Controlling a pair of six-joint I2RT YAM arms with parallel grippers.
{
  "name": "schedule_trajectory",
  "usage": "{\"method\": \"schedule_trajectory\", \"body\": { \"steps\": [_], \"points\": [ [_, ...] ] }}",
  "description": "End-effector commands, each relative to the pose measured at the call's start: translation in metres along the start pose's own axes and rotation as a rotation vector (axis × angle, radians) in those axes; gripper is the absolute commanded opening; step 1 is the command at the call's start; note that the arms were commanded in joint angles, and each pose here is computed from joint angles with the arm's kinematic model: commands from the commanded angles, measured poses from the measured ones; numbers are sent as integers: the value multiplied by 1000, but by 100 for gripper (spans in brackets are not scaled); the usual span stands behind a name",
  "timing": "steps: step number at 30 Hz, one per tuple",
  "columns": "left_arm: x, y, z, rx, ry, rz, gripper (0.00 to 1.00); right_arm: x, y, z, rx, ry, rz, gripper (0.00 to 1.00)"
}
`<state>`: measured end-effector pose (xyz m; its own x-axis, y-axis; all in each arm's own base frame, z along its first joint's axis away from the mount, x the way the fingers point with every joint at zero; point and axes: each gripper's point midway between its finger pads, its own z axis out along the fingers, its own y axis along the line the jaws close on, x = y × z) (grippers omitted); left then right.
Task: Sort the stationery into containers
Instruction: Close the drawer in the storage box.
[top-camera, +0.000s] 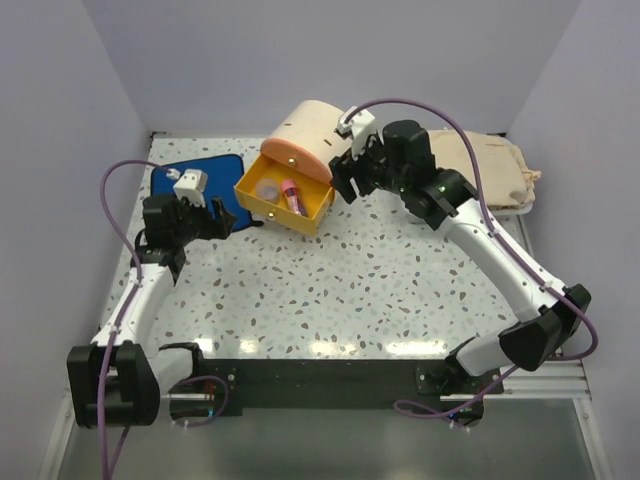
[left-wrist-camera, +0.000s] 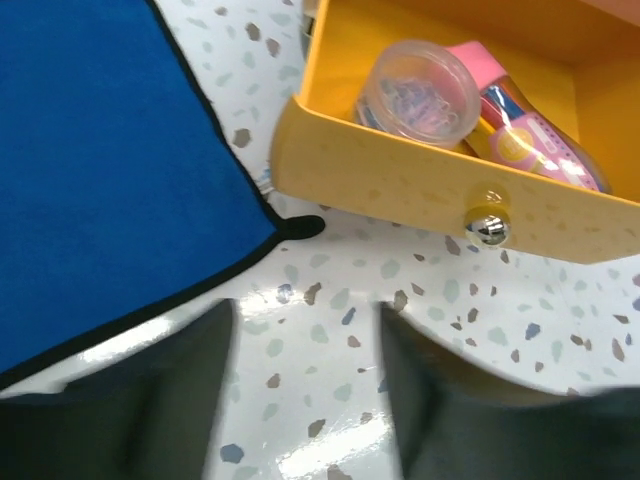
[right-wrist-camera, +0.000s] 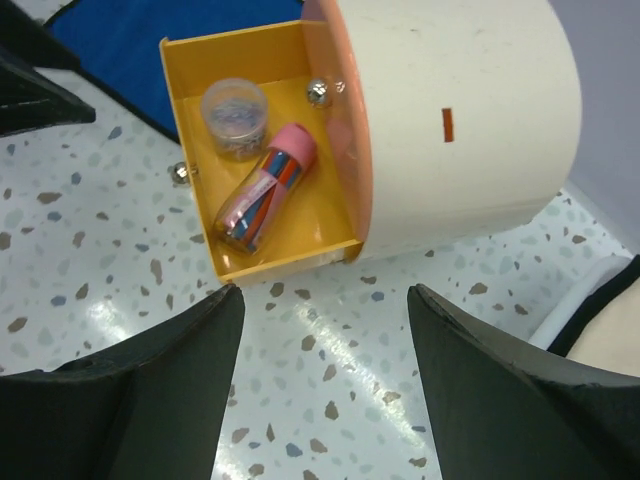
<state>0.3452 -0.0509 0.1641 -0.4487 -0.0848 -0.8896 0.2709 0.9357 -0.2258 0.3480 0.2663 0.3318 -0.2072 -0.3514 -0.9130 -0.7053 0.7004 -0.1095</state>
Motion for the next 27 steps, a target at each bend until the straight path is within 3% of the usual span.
{"method": "schedule_trajectory", "body": {
  "steps": [1,3,11,18,27],
  "points": [
    [-26,-25,15,152,-44,-6,37,2,-19,1,112,-50,-8,71],
    [-32,-25,22,161,-46,-22,0,15,-22,1,135,-30,-28,71],
    [-49,-32,46,202,-49,3,0,28,-44,-3,204,-28,21,72],
    [-42,-64,77,284,-3,39,0,33,-66,0,248,-23,72,72],
    [-58,-67,110,298,-17,51,0,41,-82,-2,281,-14,88,72]
  ]
}}
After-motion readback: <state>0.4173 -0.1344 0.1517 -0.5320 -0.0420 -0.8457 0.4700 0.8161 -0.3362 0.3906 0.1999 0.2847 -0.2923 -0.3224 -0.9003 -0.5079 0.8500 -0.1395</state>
